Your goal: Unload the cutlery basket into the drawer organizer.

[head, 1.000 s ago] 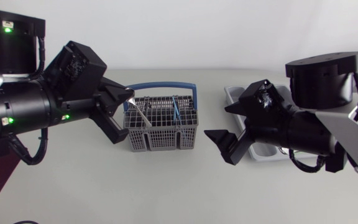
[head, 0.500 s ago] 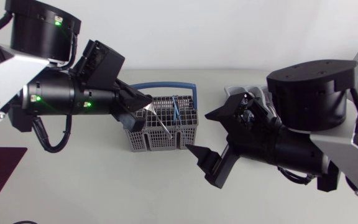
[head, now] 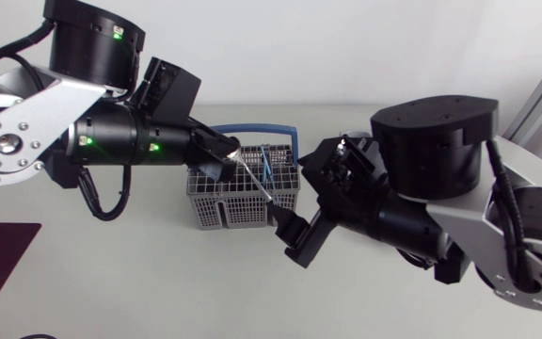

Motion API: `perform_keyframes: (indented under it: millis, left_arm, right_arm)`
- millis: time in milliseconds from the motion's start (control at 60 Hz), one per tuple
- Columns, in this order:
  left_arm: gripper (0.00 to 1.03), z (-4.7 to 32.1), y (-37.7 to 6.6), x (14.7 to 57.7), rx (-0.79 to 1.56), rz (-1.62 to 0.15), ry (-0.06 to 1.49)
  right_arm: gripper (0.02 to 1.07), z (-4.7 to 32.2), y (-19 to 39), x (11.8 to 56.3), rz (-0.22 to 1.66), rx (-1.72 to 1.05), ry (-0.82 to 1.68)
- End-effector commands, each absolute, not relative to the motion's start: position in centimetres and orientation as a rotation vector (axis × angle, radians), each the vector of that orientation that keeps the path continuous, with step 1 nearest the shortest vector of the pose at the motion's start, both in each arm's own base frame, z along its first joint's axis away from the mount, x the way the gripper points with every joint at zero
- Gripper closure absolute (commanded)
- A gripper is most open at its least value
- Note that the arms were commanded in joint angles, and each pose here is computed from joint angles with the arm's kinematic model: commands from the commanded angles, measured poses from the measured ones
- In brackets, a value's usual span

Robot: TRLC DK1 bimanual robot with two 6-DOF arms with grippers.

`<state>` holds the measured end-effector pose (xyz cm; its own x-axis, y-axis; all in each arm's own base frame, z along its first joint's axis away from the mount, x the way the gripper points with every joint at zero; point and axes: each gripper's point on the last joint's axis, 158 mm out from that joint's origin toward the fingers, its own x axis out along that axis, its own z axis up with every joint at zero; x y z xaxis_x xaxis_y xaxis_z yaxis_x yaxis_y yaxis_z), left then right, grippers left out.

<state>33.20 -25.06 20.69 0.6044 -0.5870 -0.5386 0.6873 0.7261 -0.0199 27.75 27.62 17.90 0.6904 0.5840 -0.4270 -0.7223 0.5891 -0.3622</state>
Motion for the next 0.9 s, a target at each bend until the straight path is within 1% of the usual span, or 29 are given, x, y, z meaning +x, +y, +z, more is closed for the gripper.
perform_keyframes:
  millis: [0,150,200,300,367,467,500,550,617,800,850,883]
  left_arm:
    - [0.91,22.4,-25.9,34.0,0.162,-0.739,0.513]
    - [0.91,22.5,-26.3,34.5,0.161,-0.738,0.502]
    - [0.91,22.5,-26.3,34.7,0.159,-0.738,0.500]
    - [0.91,22.5,-26.4,34.9,0.157,-0.737,0.494]
    - [0.91,22.5,-26.3,35.0,0.156,-0.734,0.492]
    - [0.91,22.4,-26.2,35.3,0.154,-0.728,0.492]
    - [0.91,22.4,-26.0,35.4,0.153,-0.723,0.493]
    - [0.91,22.3,-26.1,35.4,0.153,-0.725,0.494]
    - [0.91,22.2,-25.9,35.5,0.152,-0.721,0.498]
    - [0.91,22.1,-25.5,35.7,0.142,-0.723,0.501]
    - [0.91,22.1,-25.4,35.8,0.139,-0.723,0.502]
    - [0.91,22.0,-25.3,35.8,0.139,-0.723,0.505]
  right_arm:
    - [0.07,18.3,28.5,27.9,0.766,-0.579,0.235]
    - [0.07,18.3,29.4,28.6,0.764,-0.580,0.214]
    - [0.10,18.3,29.6,28.8,0.763,-0.583,0.210]
    - [0.11,18.2,30.4,29.5,0.762,-0.584,0.208]
    - [0.16,18.2,30.8,30.0,0.759,-0.586,0.210]
    - [0.22,18.1,31.5,30.7,0.758,-0.595,0.215]
    - [0.23,18.2,31.7,31.0,0.755,-0.597,0.215]
    - [0.30,18.2,32.0,31.4,0.752,-0.596,0.216]
    - [0.34,18.2,32.2,31.9,0.746,-0.597,0.215]
    - [0.58,18.8,32.4,32.8,0.728,-0.587,0.203]
    - [0.62,18.9,32.4,33.0,0.724,-0.588,0.202]
    - [0.63,18.9,32.4,33.1,0.722,-0.588,0.202]
